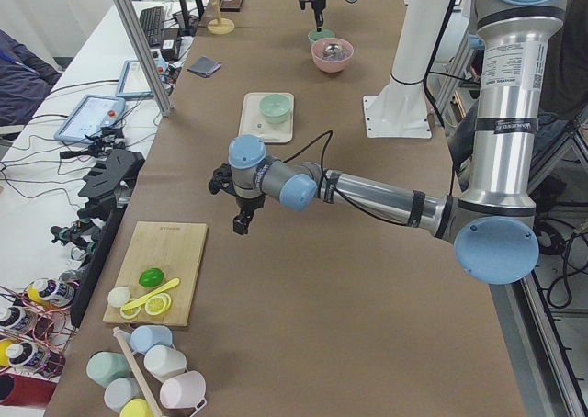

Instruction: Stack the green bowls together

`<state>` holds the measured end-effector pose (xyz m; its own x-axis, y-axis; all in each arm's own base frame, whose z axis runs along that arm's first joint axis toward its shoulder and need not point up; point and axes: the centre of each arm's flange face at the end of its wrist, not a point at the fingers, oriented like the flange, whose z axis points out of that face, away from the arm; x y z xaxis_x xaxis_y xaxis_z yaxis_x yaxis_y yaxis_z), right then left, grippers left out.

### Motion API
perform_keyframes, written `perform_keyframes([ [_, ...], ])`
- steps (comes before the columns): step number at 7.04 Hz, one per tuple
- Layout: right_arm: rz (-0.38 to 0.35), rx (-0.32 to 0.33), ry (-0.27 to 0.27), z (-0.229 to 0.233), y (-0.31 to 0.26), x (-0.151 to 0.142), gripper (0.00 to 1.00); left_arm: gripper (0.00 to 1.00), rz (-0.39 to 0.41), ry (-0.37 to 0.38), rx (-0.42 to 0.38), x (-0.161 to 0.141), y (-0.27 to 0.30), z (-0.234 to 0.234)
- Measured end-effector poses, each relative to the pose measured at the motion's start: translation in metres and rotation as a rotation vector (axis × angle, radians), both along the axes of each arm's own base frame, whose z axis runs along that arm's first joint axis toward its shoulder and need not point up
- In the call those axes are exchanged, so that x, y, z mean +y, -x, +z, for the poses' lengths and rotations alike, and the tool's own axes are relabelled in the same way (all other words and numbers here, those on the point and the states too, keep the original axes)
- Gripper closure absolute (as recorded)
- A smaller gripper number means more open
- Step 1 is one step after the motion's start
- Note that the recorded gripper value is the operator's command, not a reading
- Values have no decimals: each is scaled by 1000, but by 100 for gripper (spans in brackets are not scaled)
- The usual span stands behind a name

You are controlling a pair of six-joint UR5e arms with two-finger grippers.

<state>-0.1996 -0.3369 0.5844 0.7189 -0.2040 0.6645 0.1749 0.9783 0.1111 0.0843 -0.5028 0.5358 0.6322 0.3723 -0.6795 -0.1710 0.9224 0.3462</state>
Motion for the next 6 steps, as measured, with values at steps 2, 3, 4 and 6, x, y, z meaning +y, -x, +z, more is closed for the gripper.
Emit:
perform_keyframes([
  [2,43,-34,-6,-19,-4,-26,100,2,0,-1,4,15,5,13],
  [3,95,-49,19,-42,-12,-61,100,2,0,13,1,20,6,21],
  [4,144,-55,50,-77,-18,-102,100,2,-5,44,-10,28,11,38],
  [6,190,-60,77,-167,-8,-169,100,2,-74,121,-35,51,56,81],
])
